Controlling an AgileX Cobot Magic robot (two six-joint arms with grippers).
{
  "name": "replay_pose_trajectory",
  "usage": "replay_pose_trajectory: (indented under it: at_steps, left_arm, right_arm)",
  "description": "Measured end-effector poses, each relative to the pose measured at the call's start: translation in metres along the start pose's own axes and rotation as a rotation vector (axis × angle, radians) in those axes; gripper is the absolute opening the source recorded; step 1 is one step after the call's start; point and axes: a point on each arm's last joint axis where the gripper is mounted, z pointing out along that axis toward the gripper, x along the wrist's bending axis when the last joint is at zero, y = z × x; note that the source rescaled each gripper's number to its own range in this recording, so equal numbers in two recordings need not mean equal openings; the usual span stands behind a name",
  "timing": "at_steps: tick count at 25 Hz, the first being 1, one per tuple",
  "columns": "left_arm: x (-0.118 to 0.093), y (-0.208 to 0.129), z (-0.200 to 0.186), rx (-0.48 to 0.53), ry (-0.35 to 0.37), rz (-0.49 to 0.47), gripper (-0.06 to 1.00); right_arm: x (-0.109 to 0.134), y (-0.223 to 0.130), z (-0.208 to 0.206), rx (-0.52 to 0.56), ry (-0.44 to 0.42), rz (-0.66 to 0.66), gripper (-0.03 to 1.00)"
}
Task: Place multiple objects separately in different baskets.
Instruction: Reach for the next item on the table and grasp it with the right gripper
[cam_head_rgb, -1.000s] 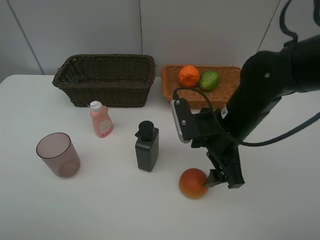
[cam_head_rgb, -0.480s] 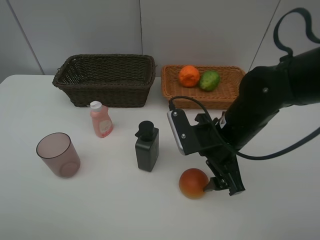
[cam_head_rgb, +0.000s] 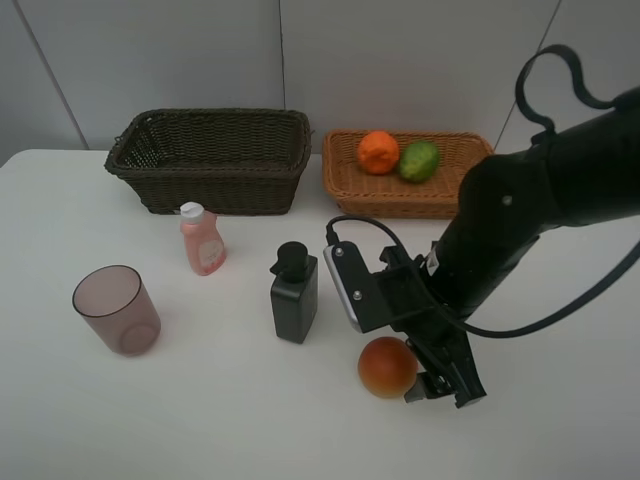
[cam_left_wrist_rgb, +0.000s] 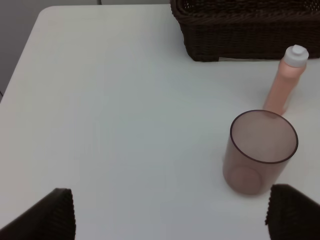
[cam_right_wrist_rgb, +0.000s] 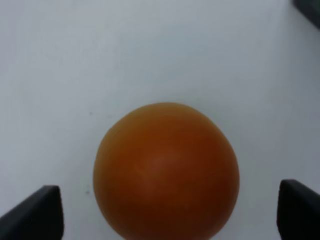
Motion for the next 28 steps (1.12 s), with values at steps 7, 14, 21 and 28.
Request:
replay_pose_trajectory:
  at_steps: [7,14,21,28]
  left_arm:
    - [0.000,0.000,0.000,0.000,0.000,0.000,0.98]
    - [0.000,0.000,0.000,0.000,0.000,0.000,0.98]
    - [0.000,0.000,0.000,0.000,0.000,0.000,0.98]
    - [0.000,0.000,0.000,0.000,0.000,0.000,0.98]
  right_arm:
    - [-0.002,0.000,0.003,0.001,-0.011,-0.005,0.81]
    - [-0.002,-0.001,0.008,0.014,-0.001,-0.015,0.81]
    - [-0.001,0.001,0.016,0.018,0.007,-0.026,0.81]
    - [-0.001,0.004,0.021,0.017,0.014,-0.028,0.81]
